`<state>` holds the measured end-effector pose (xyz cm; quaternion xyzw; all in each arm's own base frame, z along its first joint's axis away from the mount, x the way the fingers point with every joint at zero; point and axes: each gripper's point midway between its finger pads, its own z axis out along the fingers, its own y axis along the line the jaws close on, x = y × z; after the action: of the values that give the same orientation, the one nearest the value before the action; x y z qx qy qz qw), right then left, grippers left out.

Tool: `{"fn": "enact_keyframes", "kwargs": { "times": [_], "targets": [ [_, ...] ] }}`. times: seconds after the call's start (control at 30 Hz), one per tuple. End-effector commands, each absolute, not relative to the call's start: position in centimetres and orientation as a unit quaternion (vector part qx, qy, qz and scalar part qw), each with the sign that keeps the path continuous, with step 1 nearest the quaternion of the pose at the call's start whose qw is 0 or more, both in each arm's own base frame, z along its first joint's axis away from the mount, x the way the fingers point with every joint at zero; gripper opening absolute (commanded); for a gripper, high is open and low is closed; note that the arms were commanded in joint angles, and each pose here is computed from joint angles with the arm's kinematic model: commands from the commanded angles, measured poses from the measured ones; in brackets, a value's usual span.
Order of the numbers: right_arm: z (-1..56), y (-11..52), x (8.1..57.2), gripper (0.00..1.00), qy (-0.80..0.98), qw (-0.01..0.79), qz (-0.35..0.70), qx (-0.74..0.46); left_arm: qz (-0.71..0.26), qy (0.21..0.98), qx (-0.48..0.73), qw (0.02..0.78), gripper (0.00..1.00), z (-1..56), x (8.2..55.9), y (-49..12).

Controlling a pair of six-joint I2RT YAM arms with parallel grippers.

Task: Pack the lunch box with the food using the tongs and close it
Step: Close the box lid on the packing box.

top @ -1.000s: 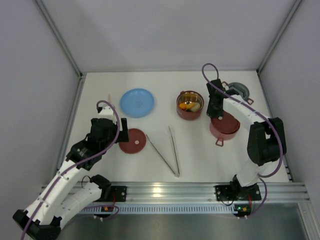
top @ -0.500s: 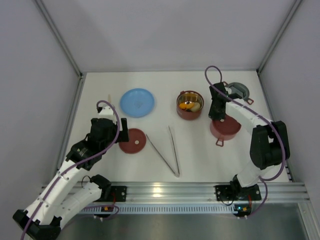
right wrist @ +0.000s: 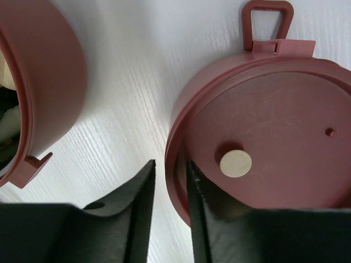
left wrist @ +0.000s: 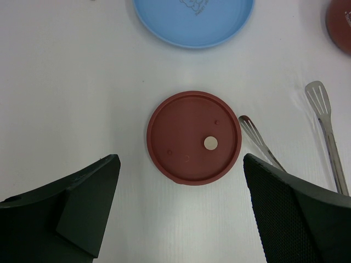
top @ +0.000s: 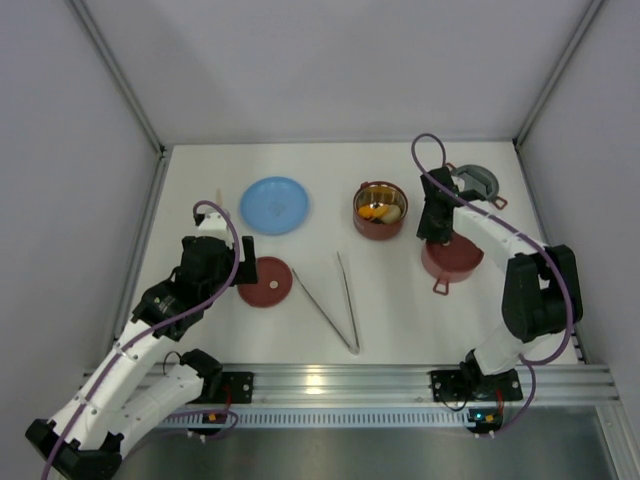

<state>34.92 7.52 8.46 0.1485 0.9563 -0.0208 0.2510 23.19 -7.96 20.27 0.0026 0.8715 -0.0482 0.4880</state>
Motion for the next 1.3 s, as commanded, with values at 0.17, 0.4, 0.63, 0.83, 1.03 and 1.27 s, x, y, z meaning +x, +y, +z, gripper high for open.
{"fn": "enact_keyframes", "kwargs": {
  "times": [0.17,0.4,0.63,0.83,1.03,1.27],
  "targets": [
    [9.4,6.4,34.4,0.41,0.952,0.26,-0.019,0.16,-0.055,0.864,0.008,0.5,0.99,21.1,23.4,-8.2],
    [14.0,6.7,35.3,0.41,0.938,0.307,0.004,0.16,-0.054,0.864,0.008,0.501,0.99,21.1,23.4,-8.2],
    [17.4,4.0,34.9,0.42,0.918,0.345,-0.047,0.19,-0.056,0.863,0.008,0.501,0.99,21.1,23.4,-8.2],
    [15.6,2.3,34.6,0.51,0.922,0.321,-0.064,0.208,-0.059,0.863,0.009,0.502,0.99,21.2,23.3,-8.3],
    [13.6,1.4,34.8,0.56,0.927,0.3,-0.056,0.22,-0.06,0.862,0.009,0.504,0.99,21.3,23.3,-8.3],
    [13.4,0.6,34.2,0.6,0.928,0.293,-0.057,0.222,-0.059,0.862,0.009,0.503,0.99,21.3,23.4,-8.3]
  ]
}}
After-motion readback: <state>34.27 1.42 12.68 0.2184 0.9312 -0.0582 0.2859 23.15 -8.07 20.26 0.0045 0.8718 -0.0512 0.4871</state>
